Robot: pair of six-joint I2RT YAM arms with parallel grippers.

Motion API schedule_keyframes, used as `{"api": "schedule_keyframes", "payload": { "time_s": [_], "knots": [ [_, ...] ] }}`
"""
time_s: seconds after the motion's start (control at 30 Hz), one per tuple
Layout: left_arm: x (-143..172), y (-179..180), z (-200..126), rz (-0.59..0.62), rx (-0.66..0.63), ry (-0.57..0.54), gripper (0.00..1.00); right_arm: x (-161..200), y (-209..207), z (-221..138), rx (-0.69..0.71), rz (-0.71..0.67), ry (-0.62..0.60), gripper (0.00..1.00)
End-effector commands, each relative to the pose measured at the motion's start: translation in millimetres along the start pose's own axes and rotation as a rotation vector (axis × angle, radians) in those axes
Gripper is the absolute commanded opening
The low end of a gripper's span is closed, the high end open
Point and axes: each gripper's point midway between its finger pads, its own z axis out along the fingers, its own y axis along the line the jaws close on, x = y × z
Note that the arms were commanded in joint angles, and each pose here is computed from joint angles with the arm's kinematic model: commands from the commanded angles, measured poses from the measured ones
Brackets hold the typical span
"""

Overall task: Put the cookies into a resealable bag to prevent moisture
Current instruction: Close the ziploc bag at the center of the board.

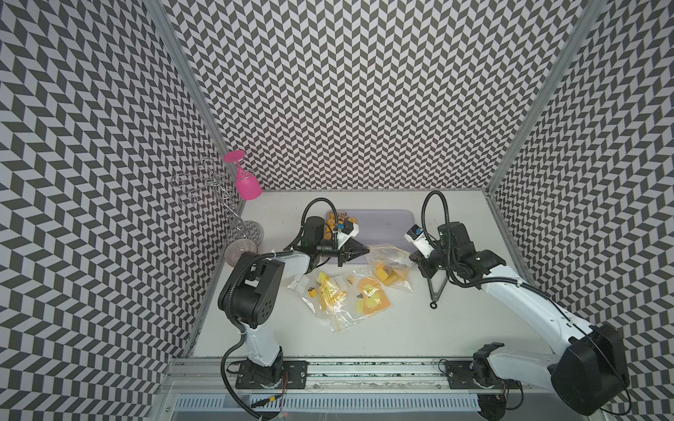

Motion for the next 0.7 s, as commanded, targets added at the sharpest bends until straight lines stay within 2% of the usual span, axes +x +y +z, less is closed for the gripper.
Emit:
{"api": "schedule_keyframes", "payload": {
  "time_s": [0.0, 0.07, 0.2, 0.23, 0.3, 0.4, 0.43, 0.47, 0.5, 0.63, 0.67],
  "knots": [
    [-0.2, 3.3, 0.9, 0.012, 0.002, 0.002, 0.00, -4.4, 0.6, -2.2, 0.005, -0.018, -0.021, 0.00],
    [-0.1, 3.6, 0.9, 0.010, 0.002, 0.004, 0.00, -3.8, 0.1, -2.9, 0.008, -0.025, -0.019, 0.02],
    [0.4, 2.0, 1.2, 0.007, 0.015, 0.004, 0.00, -5.4, 2.5, -3.4, -0.004, -0.055, -0.023, 0.37],
    [0.6, 1.7, 1.7, 0.007, 0.016, 0.005, 0.00, -5.5, 2.8, -2.7, -0.006, -0.057, -0.023, 0.43],
    [1.2, 2.4, 1.5, 0.004, 0.016, 0.008, 0.00, -5.3, 1.4, -1.2, -0.002, -0.059, -0.020, 0.46],
    [1.2, 3.1, 2.0, -0.001, 0.018, 0.008, 0.00, -6.5, -0.1, 1.2, 0.002, -0.060, -0.016, 0.44],
    [1.5, 2.8, 2.4, -0.004, 0.020, 0.009, 0.00, -7.0, -0.8, 2.0, 0.004, -0.061, -0.013, 0.38],
    [1.0, 2.9, 2.2, -0.006, 0.022, 0.007, 0.00, -6.8, -1.1, 3.0, 0.002, -0.061, -0.010, 0.25],
    [0.1, 2.1, 2.2, -0.008, 0.030, 0.006, 0.00, -6.5, -0.8, 3.9, -0.003, -0.061, -0.004, 0.02],
    [-5.2, -1.8, 2.5, -0.018, 0.053, -0.001, 0.00, -5.0, -0.3, 5.8, -0.012, -0.058, 0.019, 0.01],
    [-7.3, -2.0, 2.5, -0.024, 0.060, -0.002, 0.00, -4.9, 0.5, 5.9, -0.013, -0.062, 0.017, 0.11]
  ]
}}
